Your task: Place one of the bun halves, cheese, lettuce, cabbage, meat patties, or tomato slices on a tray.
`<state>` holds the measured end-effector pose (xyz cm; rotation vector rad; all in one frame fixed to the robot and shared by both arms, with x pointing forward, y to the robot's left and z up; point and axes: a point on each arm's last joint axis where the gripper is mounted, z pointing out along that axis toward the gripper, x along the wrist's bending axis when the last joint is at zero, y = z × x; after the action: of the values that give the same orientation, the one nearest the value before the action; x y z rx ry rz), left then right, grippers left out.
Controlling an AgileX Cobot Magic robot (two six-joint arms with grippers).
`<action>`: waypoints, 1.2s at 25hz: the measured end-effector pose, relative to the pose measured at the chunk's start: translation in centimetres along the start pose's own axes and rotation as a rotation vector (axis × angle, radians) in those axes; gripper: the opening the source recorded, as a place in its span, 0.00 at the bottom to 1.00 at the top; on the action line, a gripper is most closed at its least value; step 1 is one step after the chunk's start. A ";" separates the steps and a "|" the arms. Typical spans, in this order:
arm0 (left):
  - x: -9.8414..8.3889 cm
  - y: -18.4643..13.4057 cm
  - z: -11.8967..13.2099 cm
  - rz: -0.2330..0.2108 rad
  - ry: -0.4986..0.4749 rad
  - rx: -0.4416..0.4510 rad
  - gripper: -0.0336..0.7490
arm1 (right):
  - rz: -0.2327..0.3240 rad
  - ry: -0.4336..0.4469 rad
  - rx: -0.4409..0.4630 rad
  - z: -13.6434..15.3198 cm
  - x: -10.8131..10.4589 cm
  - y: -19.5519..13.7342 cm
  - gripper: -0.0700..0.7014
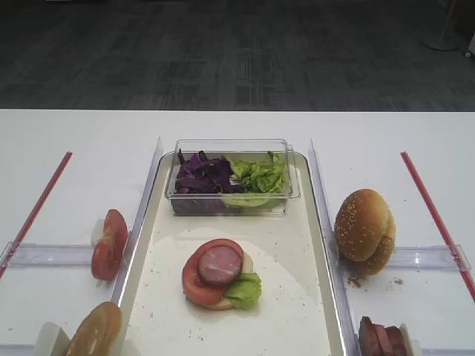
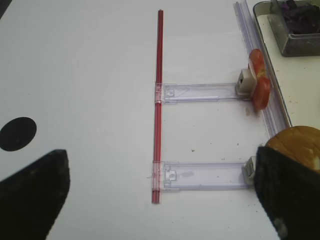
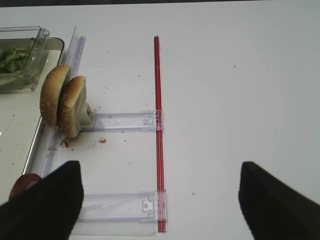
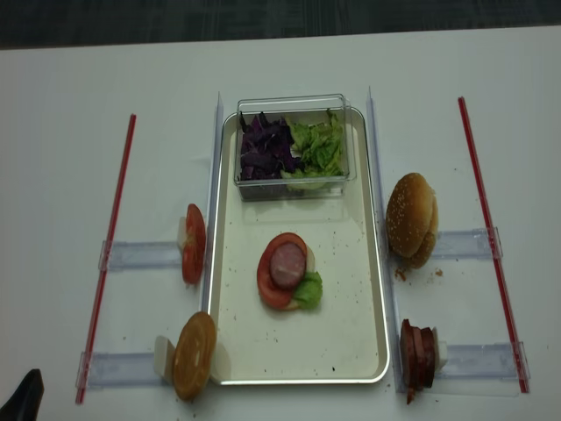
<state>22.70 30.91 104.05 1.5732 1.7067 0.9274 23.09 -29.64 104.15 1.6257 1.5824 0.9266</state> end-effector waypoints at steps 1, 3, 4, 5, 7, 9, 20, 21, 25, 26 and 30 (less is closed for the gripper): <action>0.0 0.0 0.0 0.000 0.000 0.000 0.92 | 0.000 0.000 0.000 0.0 0.0 0.0 0.93; 0.0 0.0 0.0 0.000 0.000 0.000 0.92 | 0.000 0.000 0.000 0.0 0.0 0.0 0.93; 0.0 0.0 0.0 0.000 0.000 0.000 0.92 | 0.001 0.000 0.000 0.0 0.0 0.0 0.93; 0.0 0.0 0.0 0.000 0.000 0.000 0.92 | 0.002 0.000 0.000 0.0 0.0 0.0 0.93; 0.0 0.0 0.0 0.000 0.000 0.000 0.92 | 0.003 0.000 0.000 0.0 0.0 0.0 0.93; 0.0 0.0 0.0 0.000 0.000 0.000 0.92 | 0.003 0.000 0.000 0.0 0.0 0.0 0.93; 0.0 0.0 0.0 0.000 0.000 0.000 0.92 | 0.007 0.000 0.000 0.0 0.0 0.0 0.93; 0.0 0.0 0.0 0.000 0.000 0.000 0.92 | 0.009 0.000 0.000 0.0 0.0 0.0 0.93; 0.0 0.0 0.0 0.000 0.000 0.000 0.92 | 0.007 0.000 0.000 0.0 0.0 0.0 0.93; 0.0 0.0 0.0 0.000 0.000 0.000 0.92 | 0.007 0.000 0.000 0.0 0.0 0.0 0.93; 0.0 0.0 0.0 0.000 0.000 0.000 0.92 | 0.007 0.000 0.000 0.0 0.0 0.0 0.93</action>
<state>22.70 30.91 104.05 1.5732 1.7067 0.9274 23.09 -29.64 104.15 1.6324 1.5775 0.9304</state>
